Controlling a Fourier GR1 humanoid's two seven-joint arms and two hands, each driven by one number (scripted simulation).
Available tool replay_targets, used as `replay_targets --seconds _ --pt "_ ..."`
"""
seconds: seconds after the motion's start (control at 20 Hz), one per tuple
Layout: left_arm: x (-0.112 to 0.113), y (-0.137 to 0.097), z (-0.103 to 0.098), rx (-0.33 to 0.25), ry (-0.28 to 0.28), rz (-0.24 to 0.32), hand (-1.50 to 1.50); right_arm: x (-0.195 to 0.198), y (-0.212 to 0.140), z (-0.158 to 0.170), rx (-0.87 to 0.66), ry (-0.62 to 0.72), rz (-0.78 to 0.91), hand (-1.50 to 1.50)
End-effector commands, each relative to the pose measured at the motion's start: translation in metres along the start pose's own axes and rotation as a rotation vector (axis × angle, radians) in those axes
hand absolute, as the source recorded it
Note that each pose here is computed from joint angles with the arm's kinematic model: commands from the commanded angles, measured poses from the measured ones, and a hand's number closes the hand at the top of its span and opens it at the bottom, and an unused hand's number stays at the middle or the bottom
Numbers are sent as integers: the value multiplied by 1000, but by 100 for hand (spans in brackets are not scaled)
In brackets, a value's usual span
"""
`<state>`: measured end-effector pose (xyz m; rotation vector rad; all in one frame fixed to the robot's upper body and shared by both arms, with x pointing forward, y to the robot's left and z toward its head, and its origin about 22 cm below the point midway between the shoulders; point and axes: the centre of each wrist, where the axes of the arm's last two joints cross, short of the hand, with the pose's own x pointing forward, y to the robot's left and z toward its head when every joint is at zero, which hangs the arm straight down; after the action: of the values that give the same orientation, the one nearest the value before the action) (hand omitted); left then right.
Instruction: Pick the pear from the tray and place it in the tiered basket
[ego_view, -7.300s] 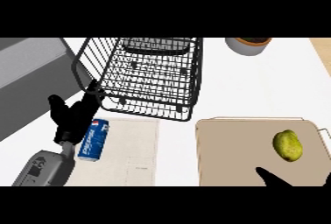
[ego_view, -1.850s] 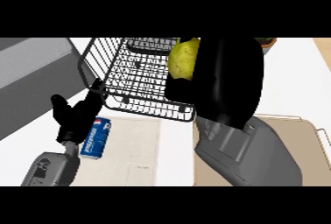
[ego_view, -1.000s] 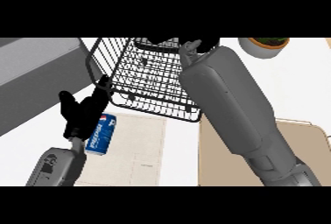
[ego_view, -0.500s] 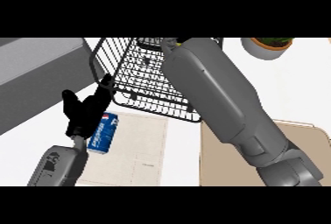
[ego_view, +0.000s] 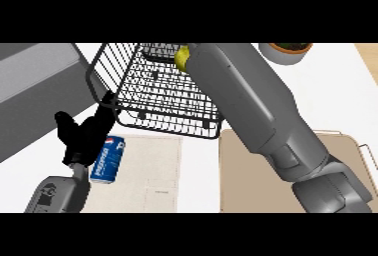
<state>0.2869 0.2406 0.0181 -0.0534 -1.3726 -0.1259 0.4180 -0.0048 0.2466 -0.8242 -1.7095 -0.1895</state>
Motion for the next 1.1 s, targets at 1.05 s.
replay_targets --seconds 1.05 --pt "-10 26 40 94 23 51 0 -69 -201 54 235 51 34 -150"
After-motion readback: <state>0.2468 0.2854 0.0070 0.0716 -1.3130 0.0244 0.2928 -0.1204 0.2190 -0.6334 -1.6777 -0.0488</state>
